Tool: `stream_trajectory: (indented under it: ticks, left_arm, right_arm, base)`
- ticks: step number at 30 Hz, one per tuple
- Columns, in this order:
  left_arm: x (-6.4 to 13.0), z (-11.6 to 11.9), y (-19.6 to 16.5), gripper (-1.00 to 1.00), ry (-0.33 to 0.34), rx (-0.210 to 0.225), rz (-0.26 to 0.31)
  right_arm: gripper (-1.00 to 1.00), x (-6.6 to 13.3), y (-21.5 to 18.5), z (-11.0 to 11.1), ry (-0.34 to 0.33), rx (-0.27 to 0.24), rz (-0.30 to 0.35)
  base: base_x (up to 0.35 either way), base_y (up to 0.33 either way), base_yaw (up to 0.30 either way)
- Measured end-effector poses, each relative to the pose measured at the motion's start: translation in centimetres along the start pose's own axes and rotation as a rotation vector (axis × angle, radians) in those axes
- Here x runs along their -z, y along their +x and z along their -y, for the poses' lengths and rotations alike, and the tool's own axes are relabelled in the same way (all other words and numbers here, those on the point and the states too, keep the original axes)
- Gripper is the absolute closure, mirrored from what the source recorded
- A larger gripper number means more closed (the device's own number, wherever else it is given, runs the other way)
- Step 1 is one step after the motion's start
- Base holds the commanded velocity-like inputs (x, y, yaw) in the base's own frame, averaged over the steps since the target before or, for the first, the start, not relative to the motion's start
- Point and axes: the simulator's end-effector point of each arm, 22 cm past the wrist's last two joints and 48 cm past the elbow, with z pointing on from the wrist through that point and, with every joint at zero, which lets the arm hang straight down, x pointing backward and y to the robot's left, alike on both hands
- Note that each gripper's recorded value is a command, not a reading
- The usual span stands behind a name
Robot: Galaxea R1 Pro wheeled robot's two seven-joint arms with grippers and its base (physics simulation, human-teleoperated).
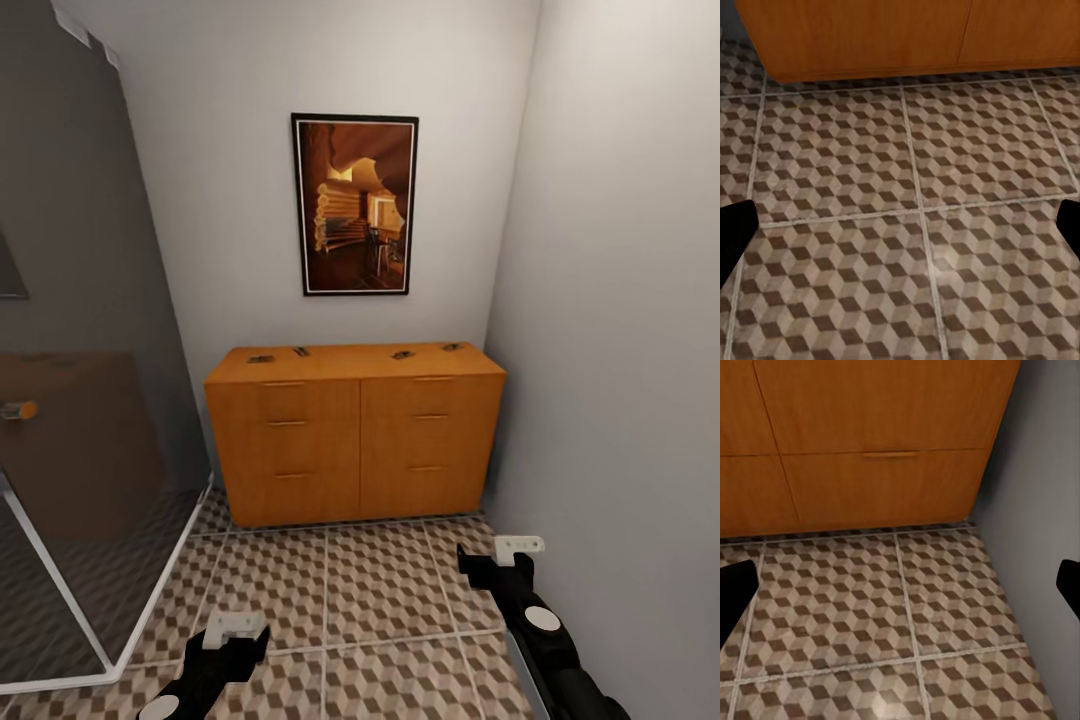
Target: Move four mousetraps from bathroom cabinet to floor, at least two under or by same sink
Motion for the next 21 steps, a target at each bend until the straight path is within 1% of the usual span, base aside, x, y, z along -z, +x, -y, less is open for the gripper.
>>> stream_trajectory:
  ticks: [13,17,21]
  left_arm:
    - [0.0,-0.01,0.0,-1.0,0.0,0.0,0.0]
    - [-0.01,0.0,0.01,-1.0,0.0,0.0,0.0]
    - [-0.02,0.0,0.01,-1.0,0.0,0.0,0.0]
  right_arm:
    - [-1.0,-0.01,0.0,0.01,0.0,0.0,0.0]
    - [-1.0,-0.01,0.01,-0.03,-0.001,0.0,0.0]
    - [-1.0,-0.02,0.02,-0.03,0.0,0.0,0.0]
  base:
    - [0.222,0.0,0.0]
    - [0.137,0.0,0.0]
    - [0.054,0.0,0.0]
